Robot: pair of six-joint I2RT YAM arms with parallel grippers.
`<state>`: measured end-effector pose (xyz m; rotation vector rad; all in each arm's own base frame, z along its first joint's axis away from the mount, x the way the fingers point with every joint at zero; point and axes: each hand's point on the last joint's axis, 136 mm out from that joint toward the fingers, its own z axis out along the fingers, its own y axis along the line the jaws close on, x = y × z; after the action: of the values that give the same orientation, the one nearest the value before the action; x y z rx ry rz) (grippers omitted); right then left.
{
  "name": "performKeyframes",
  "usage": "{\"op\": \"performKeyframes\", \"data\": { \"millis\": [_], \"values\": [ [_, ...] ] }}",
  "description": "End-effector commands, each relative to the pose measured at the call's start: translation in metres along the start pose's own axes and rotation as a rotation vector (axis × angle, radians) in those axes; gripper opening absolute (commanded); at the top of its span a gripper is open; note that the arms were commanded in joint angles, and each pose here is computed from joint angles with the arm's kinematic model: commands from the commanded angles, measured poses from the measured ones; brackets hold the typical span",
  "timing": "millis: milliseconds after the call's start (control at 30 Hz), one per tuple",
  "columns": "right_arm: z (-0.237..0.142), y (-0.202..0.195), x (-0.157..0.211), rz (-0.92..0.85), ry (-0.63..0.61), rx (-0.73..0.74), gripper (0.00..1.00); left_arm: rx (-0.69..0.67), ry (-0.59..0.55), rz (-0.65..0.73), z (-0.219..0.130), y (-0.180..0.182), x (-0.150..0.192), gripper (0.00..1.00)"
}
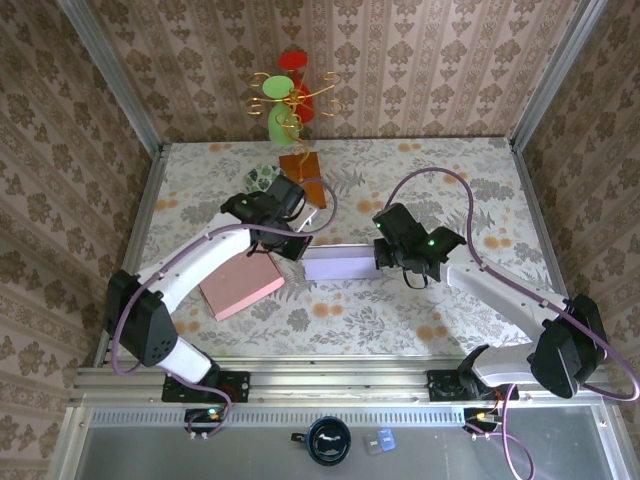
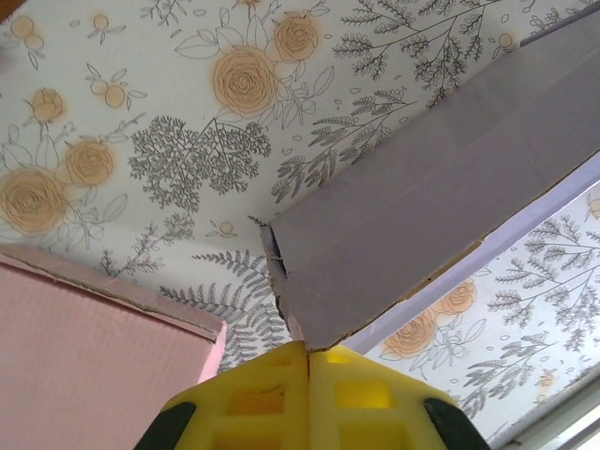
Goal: Fold the paper box
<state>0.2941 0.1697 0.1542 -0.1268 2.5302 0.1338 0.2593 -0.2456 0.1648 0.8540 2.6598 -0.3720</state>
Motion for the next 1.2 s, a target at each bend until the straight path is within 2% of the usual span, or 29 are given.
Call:
{"op": "performKeyframes", "data": {
  "millis": [0, 233, 767, 1167],
  "values": [
    [0.003, -0.002, 0.002, 0.008, 0.023, 0.019, 0.00, 0.037, 0.031, -0.092, 0.000, -0.011, 0.002, 0.00],
    [0.003, -0.002, 0.004, 0.011, 0.024, 0.021, 0.00, 0.049, 0.055, -0.213, 0.000, -0.015, 0.001, 0.00],
    [0.003, -0.002, 0.004, 0.011, 0.025, 0.022, 0.00, 0.119, 0.116, -0.375, -0.001, -0.018, -0.004, 0.00],
    [0.003, -0.002, 0.004, 0.012, 0.015, 0.016, 0.00, 0.099, 0.094, -0.339, 0.006, -0.010, 0.002, 0.00]
  ]
}}
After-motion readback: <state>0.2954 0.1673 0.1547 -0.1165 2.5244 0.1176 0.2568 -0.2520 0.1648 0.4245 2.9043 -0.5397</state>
